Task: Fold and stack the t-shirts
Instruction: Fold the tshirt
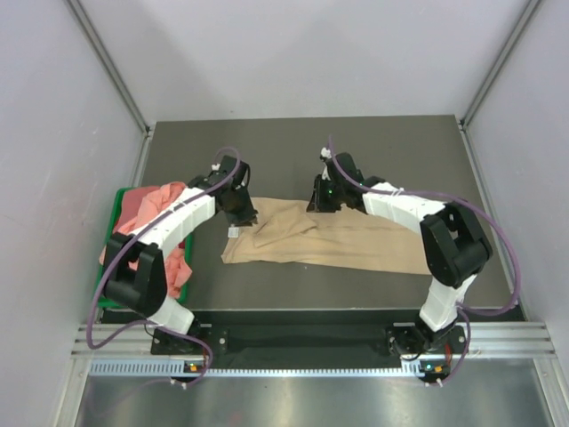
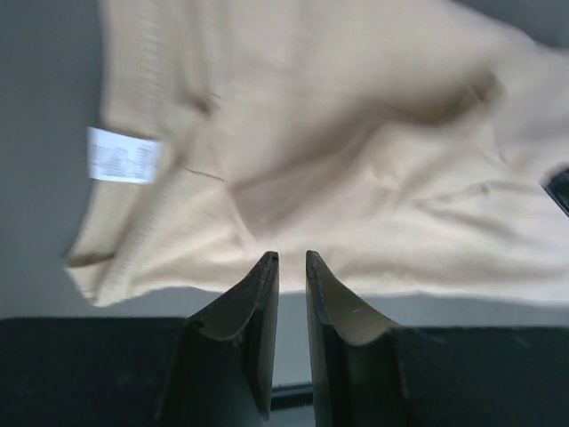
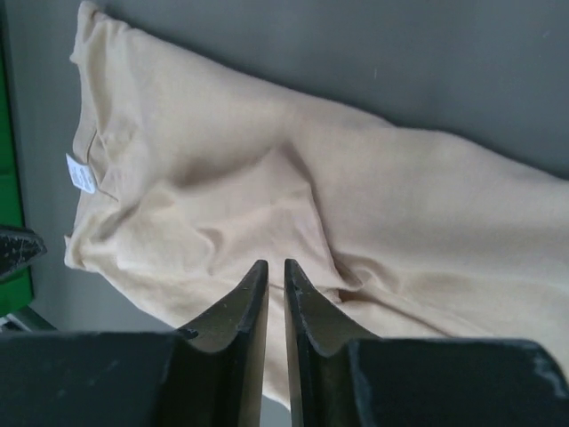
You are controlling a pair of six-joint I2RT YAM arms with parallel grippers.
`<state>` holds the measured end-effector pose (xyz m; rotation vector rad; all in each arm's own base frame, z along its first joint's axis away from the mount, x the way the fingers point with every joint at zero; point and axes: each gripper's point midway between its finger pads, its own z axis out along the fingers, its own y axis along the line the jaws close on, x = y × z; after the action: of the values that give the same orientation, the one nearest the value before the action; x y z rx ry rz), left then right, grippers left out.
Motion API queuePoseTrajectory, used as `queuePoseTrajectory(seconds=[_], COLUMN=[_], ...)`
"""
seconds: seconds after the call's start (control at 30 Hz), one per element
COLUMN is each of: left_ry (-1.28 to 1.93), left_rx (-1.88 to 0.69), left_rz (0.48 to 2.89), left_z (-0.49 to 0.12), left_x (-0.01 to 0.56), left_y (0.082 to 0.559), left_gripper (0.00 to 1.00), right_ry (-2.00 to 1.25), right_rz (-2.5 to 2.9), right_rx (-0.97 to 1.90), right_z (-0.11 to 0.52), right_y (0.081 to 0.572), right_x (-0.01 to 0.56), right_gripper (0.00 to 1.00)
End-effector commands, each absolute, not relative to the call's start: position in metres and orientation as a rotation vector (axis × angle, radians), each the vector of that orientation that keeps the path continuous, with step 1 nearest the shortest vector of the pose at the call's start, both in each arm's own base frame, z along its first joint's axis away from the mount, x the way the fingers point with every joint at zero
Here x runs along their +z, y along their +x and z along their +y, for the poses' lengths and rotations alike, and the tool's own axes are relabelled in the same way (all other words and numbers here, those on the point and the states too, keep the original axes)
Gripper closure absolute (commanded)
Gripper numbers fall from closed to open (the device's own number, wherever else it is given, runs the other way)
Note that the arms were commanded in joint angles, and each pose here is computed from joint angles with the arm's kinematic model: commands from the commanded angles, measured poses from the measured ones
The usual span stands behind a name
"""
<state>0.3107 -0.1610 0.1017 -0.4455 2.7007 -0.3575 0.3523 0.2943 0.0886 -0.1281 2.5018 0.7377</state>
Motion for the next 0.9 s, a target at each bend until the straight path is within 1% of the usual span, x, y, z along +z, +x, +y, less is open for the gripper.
queuePoseTrajectory(seconds=[0.0,0.03,0.1,0.2,0.37,0.4,0.43,0.53,0.6,0.63,0.77,0.87], left_ry=[-0.266,-0.225,-0.198,-0.189,-0.246,-0.277,-0.308,-0.363,-0.385,-0.409,-0.432,-0.401], left_rx=[-0.598,-0.687,-0.742,-0.746,-0.513,-0.396,-0.344,-0.236,-0.206,-0.15,-0.075,-0.121], left_rz=[2.679,2.656,2.652,2.668,2.748,2.785,2.797,2.87,2.891,2.892,2.871,2.823], left_z=[-0.195,-0.207,-0.215,-0.219,-0.199,-0.187,-0.182,-0.17,-0.166,-0.159,-0.149,-0.154], left_x=[0.118,0.124,0.121,0.111,0.078,0.062,0.056,0.028,0.017,0.012,0.019,0.045], left_y=[0.297,0.297,0.295,0.299,0.312,0.312,0.313,0.301,0.296,0.293,0.292,0.306], left_gripper=[0.77,0.77,0.77,0.77,0.78,0.78,0.79,0.8,0.8,0.81,0.81,0.8], right_ry=[-0.16,-0.156,-0.162,-0.168,-0.162,-0.15,-0.158,-0.176,-0.171,-0.178,-0.191,-0.212], right_rz=[2.444,2.444,2.456,2.467,2.49,2.505,2.514,2.557,2.568,2.571,2.541,2.499], right_rx=[0.814,0.825,0.831,0.838,0.784,0.743,0.727,0.692,0.632,0.605,0.551,0.598], right_z=[0.302,0.304,0.308,0.313,0.31,0.305,0.303,0.297,0.289,0.285,0.277,0.282], right_y=[0.341,0.339,0.337,0.338,0.34,0.342,0.34,0.333,0.335,0.334,0.339,0.339], right_x=[0.107,0.106,0.099,0.091,0.071,0.061,0.055,0.03,0.019,0.016,0.027,0.053], right_gripper=[0.89,0.89,0.9,0.9,0.89,0.89,0.89,0.89,0.89,0.89,0.89,0.88])
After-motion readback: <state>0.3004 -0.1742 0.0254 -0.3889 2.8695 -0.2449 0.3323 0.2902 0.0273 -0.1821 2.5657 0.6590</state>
